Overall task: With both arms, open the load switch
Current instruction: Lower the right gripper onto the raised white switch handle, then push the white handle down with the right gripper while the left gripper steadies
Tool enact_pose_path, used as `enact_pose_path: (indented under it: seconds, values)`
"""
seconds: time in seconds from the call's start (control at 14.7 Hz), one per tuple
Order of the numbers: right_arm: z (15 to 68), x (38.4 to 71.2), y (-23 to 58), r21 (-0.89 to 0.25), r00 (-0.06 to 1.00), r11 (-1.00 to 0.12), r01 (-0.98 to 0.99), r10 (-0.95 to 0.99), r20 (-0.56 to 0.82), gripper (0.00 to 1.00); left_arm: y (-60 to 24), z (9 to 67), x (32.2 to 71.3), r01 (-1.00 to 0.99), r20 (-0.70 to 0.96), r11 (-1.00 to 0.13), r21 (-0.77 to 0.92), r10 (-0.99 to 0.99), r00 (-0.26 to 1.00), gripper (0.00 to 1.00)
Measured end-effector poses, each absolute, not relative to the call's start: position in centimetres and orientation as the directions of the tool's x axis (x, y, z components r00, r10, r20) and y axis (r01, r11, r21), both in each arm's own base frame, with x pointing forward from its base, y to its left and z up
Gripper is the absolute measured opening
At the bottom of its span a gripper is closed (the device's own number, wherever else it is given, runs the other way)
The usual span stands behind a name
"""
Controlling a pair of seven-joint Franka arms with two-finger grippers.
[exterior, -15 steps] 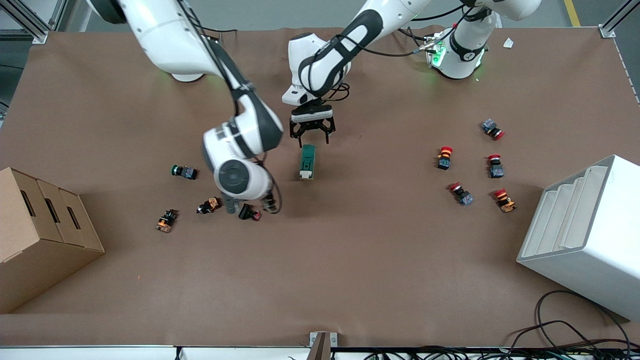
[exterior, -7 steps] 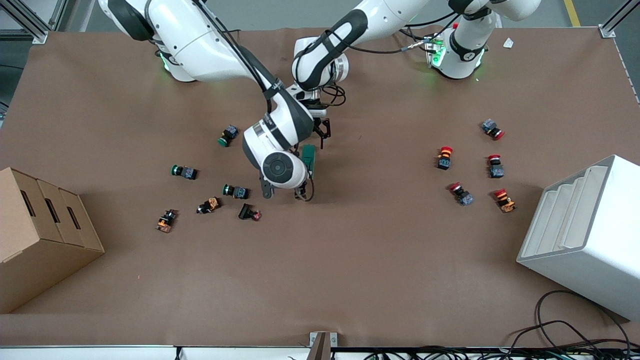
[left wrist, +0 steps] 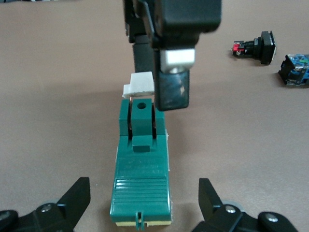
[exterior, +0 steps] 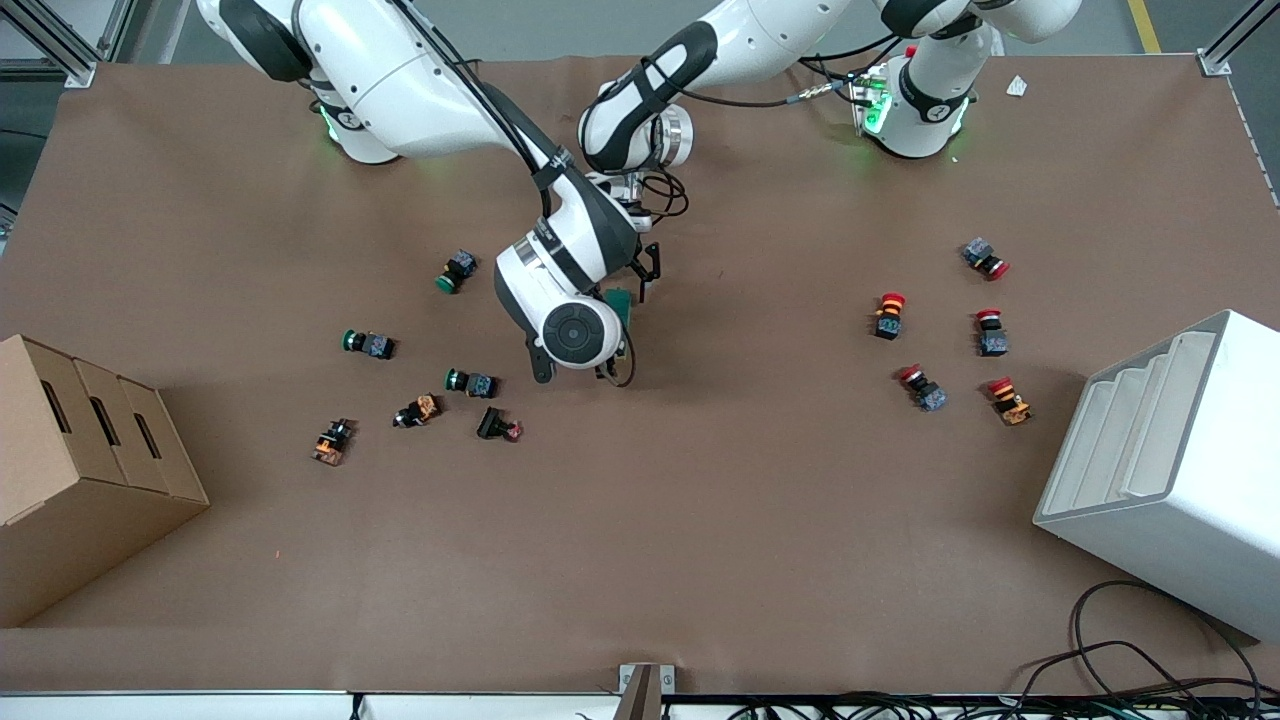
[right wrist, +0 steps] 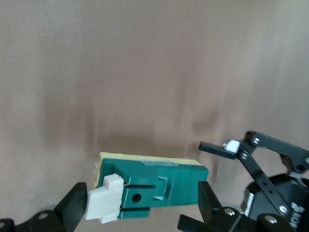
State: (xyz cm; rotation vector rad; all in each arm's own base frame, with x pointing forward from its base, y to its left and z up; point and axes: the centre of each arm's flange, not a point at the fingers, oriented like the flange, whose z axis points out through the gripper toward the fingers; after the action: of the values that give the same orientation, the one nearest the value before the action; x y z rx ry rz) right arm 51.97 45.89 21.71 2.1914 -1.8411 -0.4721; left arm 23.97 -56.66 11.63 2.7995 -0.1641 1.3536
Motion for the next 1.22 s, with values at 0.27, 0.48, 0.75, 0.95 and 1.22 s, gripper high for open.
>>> enact_pose_path:
  seconds: [0.27,0.48,0.75,0.95,1.22]
  values:
    - [23.4,51.8,46.1,0.442,0.168,-0.204,-0.873,-0.978,-0.120,0.99,-56.3,10.5,24.0,-0.119,0.792,-0.992,-0.030,-0.097,0.602,0.99]
    - [23.8,51.4,46.6,0.451,0.177,-0.218,-0.865,-0.975,-0.132,0.98,-56.3,10.4,24.0,-0.120,0.792,-0.992,-0.031,-0.098,0.602,0.99]
    - [23.8,50.6,46.9,0.477,0.198,-0.237,-0.846,-0.971,-0.133,0.98,-56.3,10.4,24.0,-0.120,0.792,-0.992,-0.031,-0.098,0.602,0.99]
    - [23.8,49.9,47.0,0.502,0.222,-0.259,-0.825,-0.966,-0.133,0.98,-56.3,10.4,23.9,-0.122,0.792,-0.992,-0.031,-0.099,0.602,0.99]
    - [22.8,48.1,47.7,0.537,0.250,-0.274,-0.797,-0.961,-0.120,0.98,-56.3,10.4,23.9,-0.123,0.792,-0.992,-0.031,-0.100,0.602,0.99]
